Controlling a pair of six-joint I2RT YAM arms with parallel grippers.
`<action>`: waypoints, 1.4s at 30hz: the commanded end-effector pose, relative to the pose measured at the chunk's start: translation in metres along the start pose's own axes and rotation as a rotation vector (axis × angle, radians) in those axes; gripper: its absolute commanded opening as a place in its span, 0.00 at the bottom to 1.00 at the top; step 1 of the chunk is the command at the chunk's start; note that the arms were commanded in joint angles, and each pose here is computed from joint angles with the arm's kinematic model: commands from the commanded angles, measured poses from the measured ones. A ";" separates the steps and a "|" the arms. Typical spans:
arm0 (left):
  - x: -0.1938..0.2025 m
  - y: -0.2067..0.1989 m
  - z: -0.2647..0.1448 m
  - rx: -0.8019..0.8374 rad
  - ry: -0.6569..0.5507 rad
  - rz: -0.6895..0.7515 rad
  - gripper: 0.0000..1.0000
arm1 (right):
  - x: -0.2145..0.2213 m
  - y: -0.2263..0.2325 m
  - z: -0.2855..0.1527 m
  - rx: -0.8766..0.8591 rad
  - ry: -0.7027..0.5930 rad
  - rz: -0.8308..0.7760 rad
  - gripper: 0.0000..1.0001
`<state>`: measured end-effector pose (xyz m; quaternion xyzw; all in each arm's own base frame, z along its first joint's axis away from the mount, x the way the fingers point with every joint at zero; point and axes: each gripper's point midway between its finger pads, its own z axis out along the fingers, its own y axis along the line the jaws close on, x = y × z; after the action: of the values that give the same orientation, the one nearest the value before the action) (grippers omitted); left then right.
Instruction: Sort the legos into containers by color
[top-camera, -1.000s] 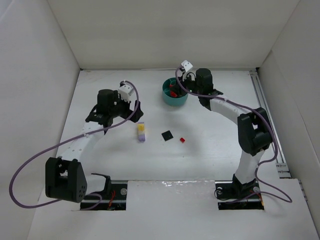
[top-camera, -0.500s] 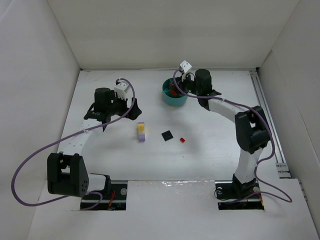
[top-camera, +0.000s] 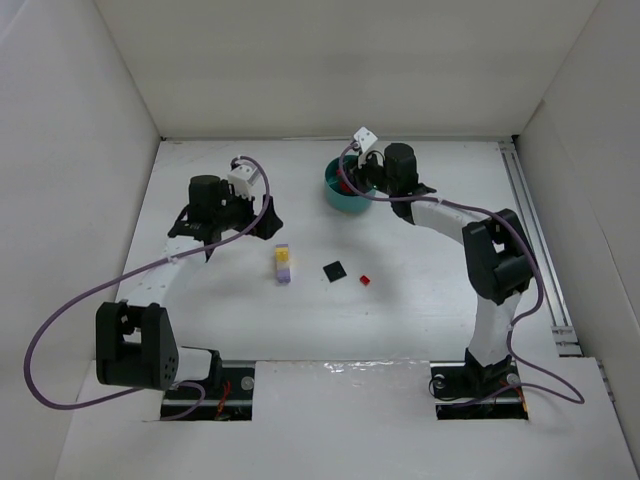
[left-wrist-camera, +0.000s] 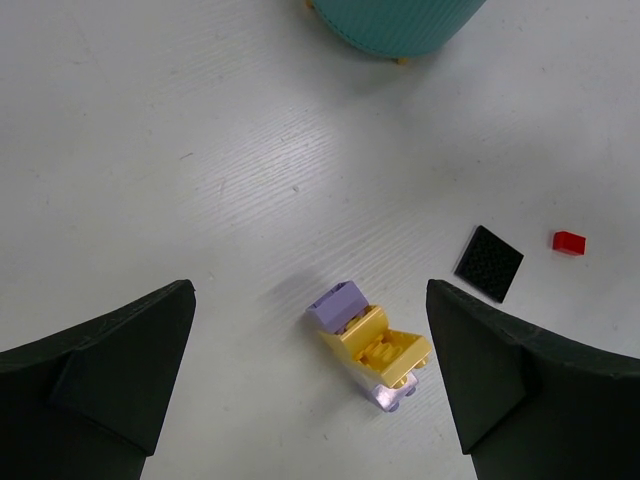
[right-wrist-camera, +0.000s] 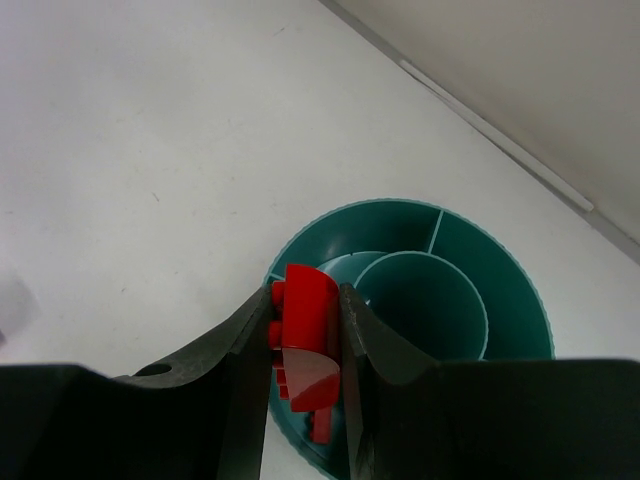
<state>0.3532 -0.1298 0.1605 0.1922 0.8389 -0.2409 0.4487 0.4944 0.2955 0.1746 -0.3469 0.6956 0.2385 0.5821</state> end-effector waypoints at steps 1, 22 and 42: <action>-0.028 -0.002 -0.003 0.016 -0.070 0.026 0.99 | -0.024 -0.006 0.005 0.030 -0.092 -0.069 0.15; -0.023 0.001 0.006 0.026 -0.039 0.008 0.99 | -0.013 0.000 0.009 0.013 -0.084 -0.095 0.49; -0.055 0.021 -0.015 -0.104 -0.130 0.038 0.99 | 0.019 0.112 -0.185 -0.247 0.664 0.431 0.56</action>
<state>0.3720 -0.1174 0.1727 0.1711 0.8358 -0.2258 0.4704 0.3712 0.2462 0.2687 -0.3321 0.7648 0.3008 0.4629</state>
